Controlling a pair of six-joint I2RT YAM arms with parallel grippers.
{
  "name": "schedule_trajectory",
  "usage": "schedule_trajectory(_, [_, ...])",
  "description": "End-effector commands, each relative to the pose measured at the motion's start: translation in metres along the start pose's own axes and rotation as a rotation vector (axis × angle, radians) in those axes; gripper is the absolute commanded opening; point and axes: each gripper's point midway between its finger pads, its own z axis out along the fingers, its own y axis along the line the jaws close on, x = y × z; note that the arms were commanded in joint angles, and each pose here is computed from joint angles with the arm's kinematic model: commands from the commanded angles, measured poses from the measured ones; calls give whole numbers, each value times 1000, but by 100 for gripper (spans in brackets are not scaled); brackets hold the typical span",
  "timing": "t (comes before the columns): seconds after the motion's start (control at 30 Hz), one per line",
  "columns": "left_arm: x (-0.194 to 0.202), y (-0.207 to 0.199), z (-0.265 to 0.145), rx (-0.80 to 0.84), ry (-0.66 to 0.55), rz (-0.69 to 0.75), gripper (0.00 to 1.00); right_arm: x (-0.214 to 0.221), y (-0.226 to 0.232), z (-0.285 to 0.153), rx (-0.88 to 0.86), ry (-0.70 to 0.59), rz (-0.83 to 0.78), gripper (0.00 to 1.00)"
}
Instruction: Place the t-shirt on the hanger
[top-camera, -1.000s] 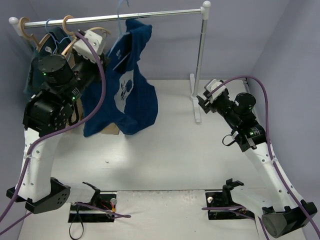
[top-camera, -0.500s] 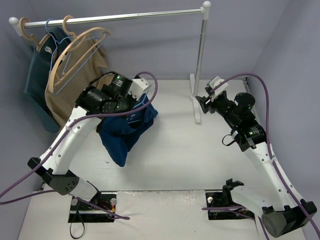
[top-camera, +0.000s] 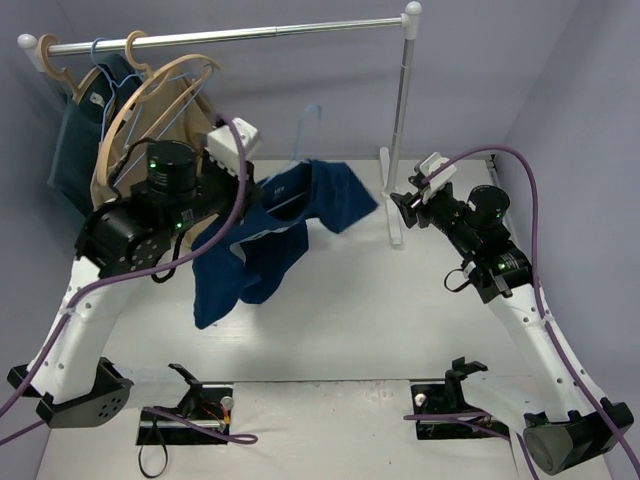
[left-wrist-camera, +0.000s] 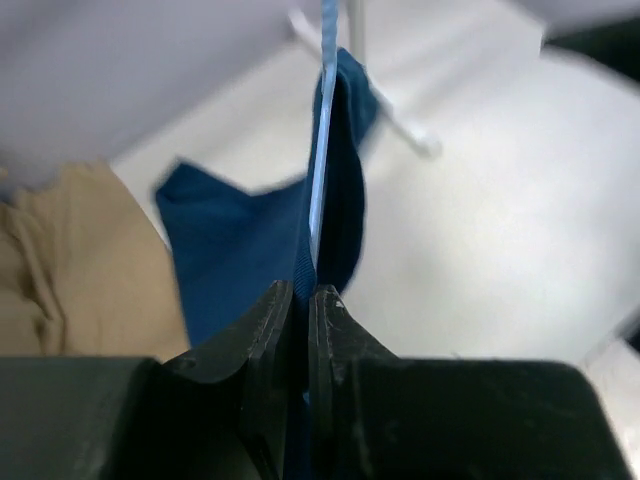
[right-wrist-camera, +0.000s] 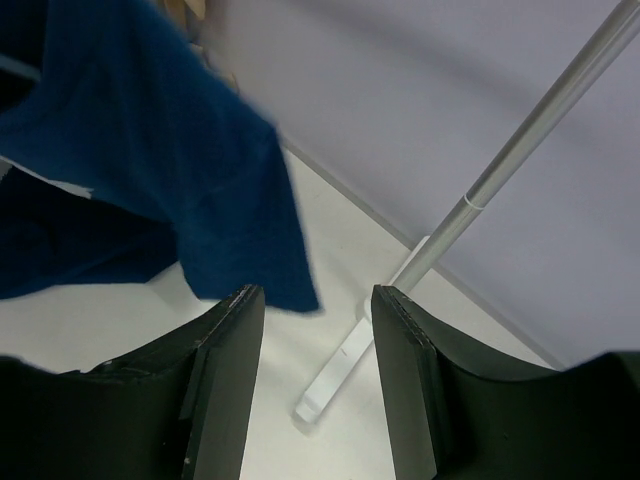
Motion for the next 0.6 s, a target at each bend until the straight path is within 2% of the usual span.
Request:
schedule_trajectory(0.0, [-111, 19, -57, -110, -450, -36, 0, -30, -7, -6, 29, -95, -33, 48])
schedule_trajectory(0.03, [-113, 41, -60, -232, -461, -56, 0, -30, -8, -6, 31, -94, -33, 48])
schedule_trajectory(0.07, [-113, 51, -60, -288, -461, -52, 0, -31, -7, -7, 31, -96, -33, 48])
schedule_trajectory(0.13, [-104, 75, -46, -426, -403, -65, 0, -30, -7, -8, 31, -94, -31, 48])
schedule_trajectory(0.23, [-92, 79, -28, -449, -341, -65, 0, -29, -6, -8, 26, -89, -28, 48])
schedule_trajectory(0.33, [-97, 75, -35, -435, -413, -117, 0, -28, -6, -12, 37, -81, -28, 48])
schedule_trajectory(0.4, [-99, 83, -36, -480, -438, -86, 0, -26, -7, -16, 47, -76, -36, 48])
schedule_trajectory(0.5, [-97, 92, -23, -526, -373, -18, 0, -24, -6, -18, 48, -70, -34, 48])
schedule_trajectory(0.57, [-100, 95, -18, -539, -379, 4, 0, -24, -6, -18, 46, -69, -30, 48])
